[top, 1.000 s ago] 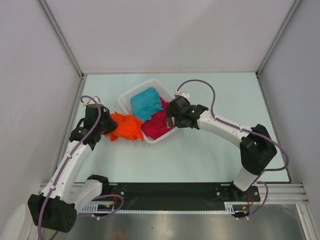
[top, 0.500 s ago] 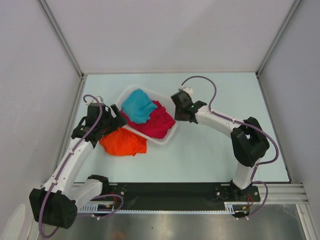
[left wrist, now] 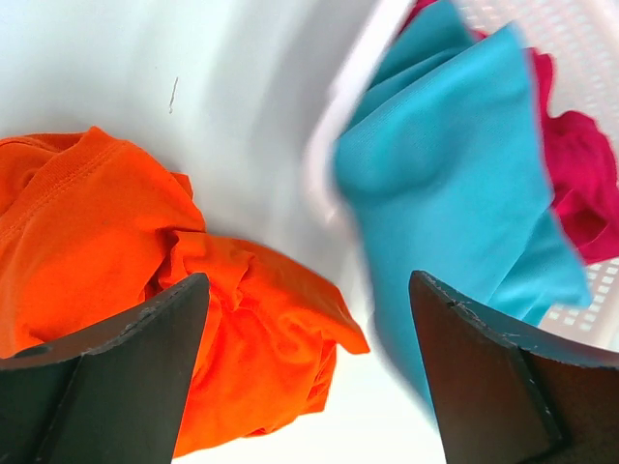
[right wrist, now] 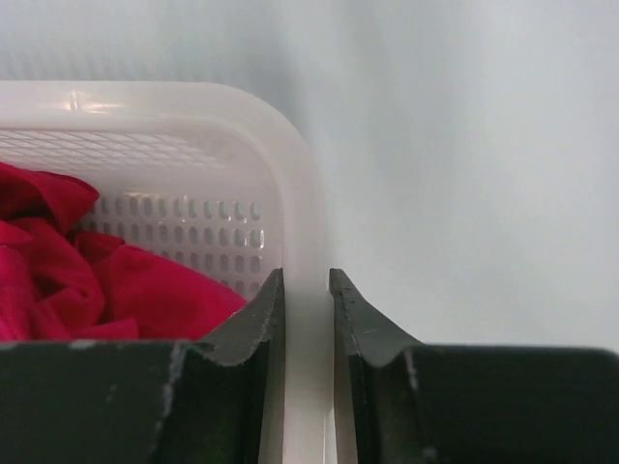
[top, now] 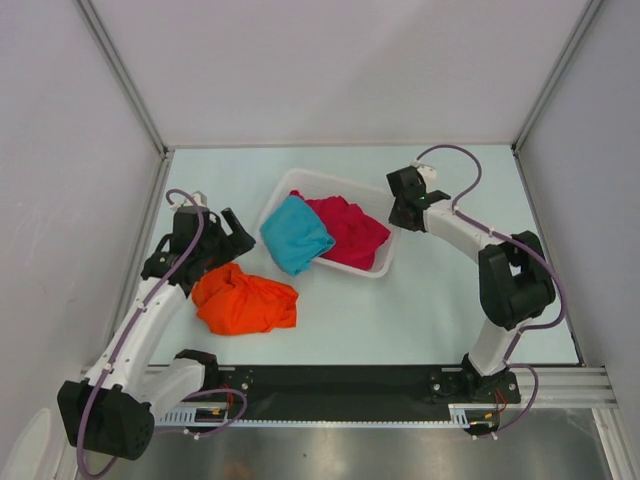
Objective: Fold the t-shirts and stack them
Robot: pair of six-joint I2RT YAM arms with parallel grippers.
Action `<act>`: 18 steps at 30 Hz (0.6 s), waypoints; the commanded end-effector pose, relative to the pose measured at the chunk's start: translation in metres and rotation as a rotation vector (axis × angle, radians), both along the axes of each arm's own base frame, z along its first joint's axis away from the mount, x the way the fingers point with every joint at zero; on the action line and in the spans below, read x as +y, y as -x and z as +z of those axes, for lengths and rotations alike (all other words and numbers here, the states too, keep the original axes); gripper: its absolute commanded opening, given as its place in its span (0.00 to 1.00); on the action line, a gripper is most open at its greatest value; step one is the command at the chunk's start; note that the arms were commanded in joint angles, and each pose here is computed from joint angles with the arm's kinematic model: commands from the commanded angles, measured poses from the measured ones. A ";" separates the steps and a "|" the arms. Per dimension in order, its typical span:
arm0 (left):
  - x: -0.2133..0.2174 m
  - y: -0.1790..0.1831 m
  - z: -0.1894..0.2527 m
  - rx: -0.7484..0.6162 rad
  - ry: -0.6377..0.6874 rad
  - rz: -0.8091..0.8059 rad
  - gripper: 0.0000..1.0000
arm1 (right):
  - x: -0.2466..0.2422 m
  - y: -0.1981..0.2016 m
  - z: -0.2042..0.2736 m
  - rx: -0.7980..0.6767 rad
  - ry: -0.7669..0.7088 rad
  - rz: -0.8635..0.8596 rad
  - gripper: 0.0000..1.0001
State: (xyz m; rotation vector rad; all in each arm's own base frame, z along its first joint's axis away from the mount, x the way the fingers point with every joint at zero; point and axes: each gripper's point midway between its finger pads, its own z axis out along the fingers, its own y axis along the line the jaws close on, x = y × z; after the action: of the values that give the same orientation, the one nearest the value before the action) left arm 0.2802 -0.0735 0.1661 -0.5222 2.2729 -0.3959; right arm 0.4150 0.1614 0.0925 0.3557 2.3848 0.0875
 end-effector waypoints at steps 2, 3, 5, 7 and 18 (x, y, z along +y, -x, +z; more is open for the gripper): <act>-0.002 -0.004 0.025 -0.084 0.011 -0.036 0.89 | -0.125 0.024 0.007 0.023 0.275 -0.385 0.00; -0.002 -0.004 0.026 -0.087 0.012 -0.040 0.89 | -0.134 0.026 0.013 0.004 0.263 -0.440 0.00; -0.002 -0.004 0.027 -0.088 0.012 -0.046 0.89 | -0.166 0.039 0.016 0.008 0.299 -0.550 0.00; -0.002 -0.003 0.028 -0.092 0.013 -0.055 0.89 | -0.187 0.049 0.026 -0.015 0.281 -0.651 0.00; 0.003 -0.003 0.024 -0.090 0.021 -0.069 0.90 | -0.286 0.118 0.044 -0.079 0.298 -1.060 0.00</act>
State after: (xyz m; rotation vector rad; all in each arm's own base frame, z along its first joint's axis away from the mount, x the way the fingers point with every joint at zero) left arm 0.2782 -0.0701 0.1739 -0.4768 2.2591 -0.4373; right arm 0.3331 -0.0845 0.1161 1.2756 1.9993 -0.4770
